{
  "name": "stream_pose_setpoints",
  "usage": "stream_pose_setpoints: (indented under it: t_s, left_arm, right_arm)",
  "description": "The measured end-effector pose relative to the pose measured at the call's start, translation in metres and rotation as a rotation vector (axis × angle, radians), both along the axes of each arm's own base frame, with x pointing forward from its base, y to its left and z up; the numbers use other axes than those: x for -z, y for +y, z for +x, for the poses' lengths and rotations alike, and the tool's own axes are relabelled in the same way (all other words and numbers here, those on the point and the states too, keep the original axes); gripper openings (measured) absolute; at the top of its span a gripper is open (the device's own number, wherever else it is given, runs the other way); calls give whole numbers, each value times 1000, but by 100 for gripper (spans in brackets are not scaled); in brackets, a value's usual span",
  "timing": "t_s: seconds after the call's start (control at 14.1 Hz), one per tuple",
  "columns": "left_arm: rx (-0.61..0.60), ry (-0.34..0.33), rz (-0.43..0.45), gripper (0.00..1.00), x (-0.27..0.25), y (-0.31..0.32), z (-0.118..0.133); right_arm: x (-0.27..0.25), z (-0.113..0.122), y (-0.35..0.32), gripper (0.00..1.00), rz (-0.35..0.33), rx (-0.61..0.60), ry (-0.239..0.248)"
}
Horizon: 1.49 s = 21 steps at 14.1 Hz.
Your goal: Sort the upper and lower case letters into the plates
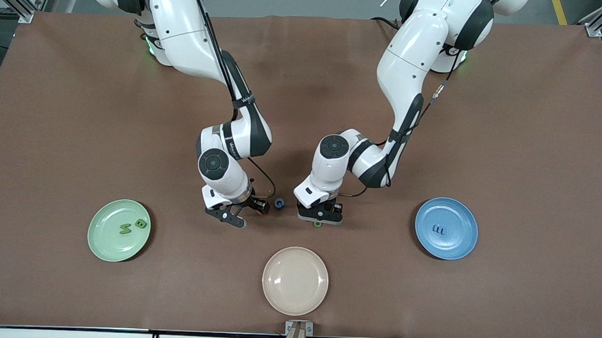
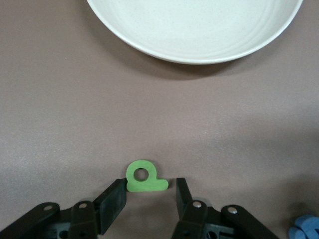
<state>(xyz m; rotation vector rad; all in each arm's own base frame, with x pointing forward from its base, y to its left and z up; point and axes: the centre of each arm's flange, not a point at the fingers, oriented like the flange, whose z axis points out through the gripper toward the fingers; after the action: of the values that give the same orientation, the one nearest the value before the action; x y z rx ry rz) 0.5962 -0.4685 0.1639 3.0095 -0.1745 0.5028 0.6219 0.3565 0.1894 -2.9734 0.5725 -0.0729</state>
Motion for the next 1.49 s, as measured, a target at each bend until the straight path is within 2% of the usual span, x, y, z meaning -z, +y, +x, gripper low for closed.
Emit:
stream_pose_setpoints:
  t_s: [0.36, 1.0, 1.07, 1.14, 1.21, 1.42, 1.49]
  left_arm:
    - [-10, -2, 0, 50, -1, 6, 5]
    - [-10, -3, 0, 48, -1, 6, 6]
    - [-10, -4, -1, 45, -1, 6, 6]
    - [-10, -4, -2, 44, -1, 6, 6]
    - [-10, -6, -2, 39, -2, 6, 7]
    - [-12, -9, -4, 37, -4, 6, 8]
    - [-12, -9, -4, 37, -4, 6, 8]
  right_arm:
    - [10, 3, 21, 81, 12, -20, -31]
    - [11, 2, 23, 78, 3, -103, -30]
    - [11, 2, 22, 73, 0, -114, -29]
    - [11, 2, 22, 73, -1, -124, -28]
    - [11, 2, 22, 68, -4, -130, -23]
    - [12, 2, 21, 66, -7, -141, -16]
    - [12, 1, 21, 62, -8, -143, -12]
